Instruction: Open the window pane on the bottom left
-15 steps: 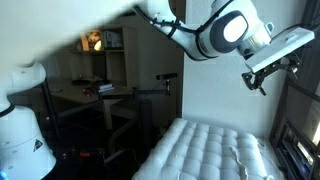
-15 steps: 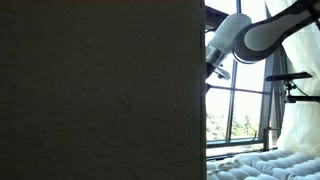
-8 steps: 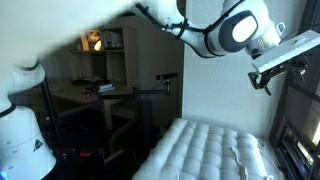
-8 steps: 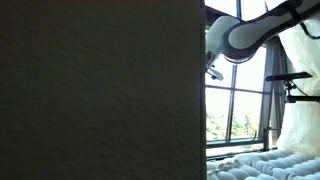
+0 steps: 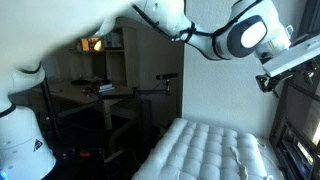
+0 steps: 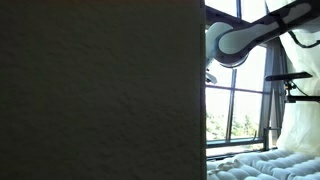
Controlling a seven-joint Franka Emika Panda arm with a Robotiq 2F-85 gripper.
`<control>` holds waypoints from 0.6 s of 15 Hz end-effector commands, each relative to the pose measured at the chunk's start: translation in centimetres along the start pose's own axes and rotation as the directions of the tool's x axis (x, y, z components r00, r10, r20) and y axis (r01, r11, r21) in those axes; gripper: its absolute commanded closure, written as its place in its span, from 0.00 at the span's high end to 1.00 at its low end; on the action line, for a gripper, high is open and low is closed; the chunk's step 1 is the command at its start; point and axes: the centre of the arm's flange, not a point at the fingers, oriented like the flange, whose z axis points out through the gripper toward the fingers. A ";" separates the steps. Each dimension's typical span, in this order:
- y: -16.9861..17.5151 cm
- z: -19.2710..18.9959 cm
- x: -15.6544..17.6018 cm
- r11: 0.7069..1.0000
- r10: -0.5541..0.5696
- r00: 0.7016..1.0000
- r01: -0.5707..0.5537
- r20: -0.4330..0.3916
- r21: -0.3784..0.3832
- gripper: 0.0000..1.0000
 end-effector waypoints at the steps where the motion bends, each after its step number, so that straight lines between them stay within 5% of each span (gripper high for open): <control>1: 1.7 0.8 0.3 0.998 -0.019 1.000 0.019 0.009 0.061 1.00; 9: -0.9 1.1 -1.8 0.987 -0.062 0.996 0.050 0.072 0.152 1.00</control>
